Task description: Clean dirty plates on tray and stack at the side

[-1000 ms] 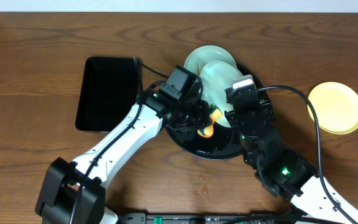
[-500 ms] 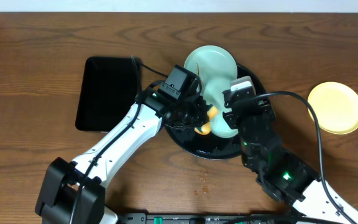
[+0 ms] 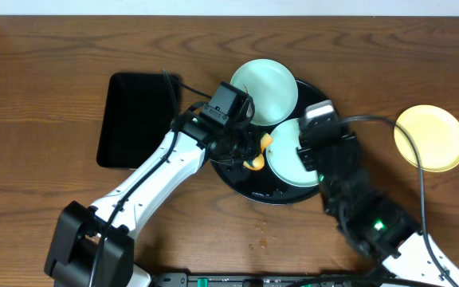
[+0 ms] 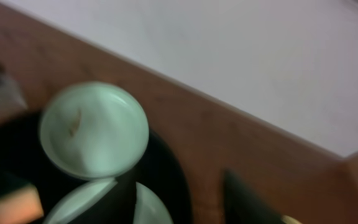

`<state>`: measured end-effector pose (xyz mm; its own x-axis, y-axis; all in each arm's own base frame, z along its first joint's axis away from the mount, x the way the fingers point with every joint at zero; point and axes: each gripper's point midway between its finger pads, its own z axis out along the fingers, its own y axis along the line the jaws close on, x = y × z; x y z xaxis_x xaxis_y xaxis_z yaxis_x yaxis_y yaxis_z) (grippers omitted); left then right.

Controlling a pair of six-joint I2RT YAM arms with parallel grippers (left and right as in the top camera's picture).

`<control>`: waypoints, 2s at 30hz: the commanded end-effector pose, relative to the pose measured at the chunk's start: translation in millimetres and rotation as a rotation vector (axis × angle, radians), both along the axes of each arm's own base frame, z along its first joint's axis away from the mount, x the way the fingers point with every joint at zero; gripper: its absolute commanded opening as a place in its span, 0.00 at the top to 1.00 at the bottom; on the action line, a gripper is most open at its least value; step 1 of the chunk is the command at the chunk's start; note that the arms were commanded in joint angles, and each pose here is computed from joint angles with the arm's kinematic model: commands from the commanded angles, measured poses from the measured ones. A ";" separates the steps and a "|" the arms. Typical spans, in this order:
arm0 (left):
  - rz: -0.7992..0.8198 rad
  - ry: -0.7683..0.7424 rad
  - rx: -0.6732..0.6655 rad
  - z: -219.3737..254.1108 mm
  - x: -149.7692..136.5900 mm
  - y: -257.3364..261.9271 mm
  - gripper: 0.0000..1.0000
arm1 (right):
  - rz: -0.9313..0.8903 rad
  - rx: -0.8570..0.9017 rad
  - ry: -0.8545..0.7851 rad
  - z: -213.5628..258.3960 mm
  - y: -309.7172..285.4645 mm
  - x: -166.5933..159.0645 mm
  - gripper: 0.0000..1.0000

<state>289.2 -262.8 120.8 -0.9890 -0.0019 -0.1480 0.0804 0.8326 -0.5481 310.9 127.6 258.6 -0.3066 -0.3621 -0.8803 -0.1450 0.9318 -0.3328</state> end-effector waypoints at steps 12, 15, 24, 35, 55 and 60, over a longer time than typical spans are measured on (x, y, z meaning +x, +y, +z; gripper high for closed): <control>-0.114 -0.025 0.046 -11.6 -13.2 -2.6 0.92 | -0.001 0.326 0.598 -145.4 -70.2 30.8 0.50; -0.112 -0.029 0.053 -12.1 -12.3 -1.7 0.92 | -0.038 0.316 0.700 -181.9 -78.3 31.0 0.57; -0.161 -0.052 0.086 -15.2 -14.5 3.2 0.92 | -0.125 0.251 0.832 -238.5 -91.9 28.5 0.65; -0.205 -0.068 0.077 -13.9 -23.0 -9.9 0.92 | -0.096 0.244 0.914 -267.6 -76.3 20.5 0.92; -0.094 0.266 -0.100 -7.9 -56.4 -66.5 0.92 | -0.060 0.277 0.909 -265.6 -67.5 22.7 0.99; 0.076 0.223 -0.232 13.5 -21.5 -95.2 0.93 | -0.058 0.275 0.910 -265.6 -66.8 22.4 0.99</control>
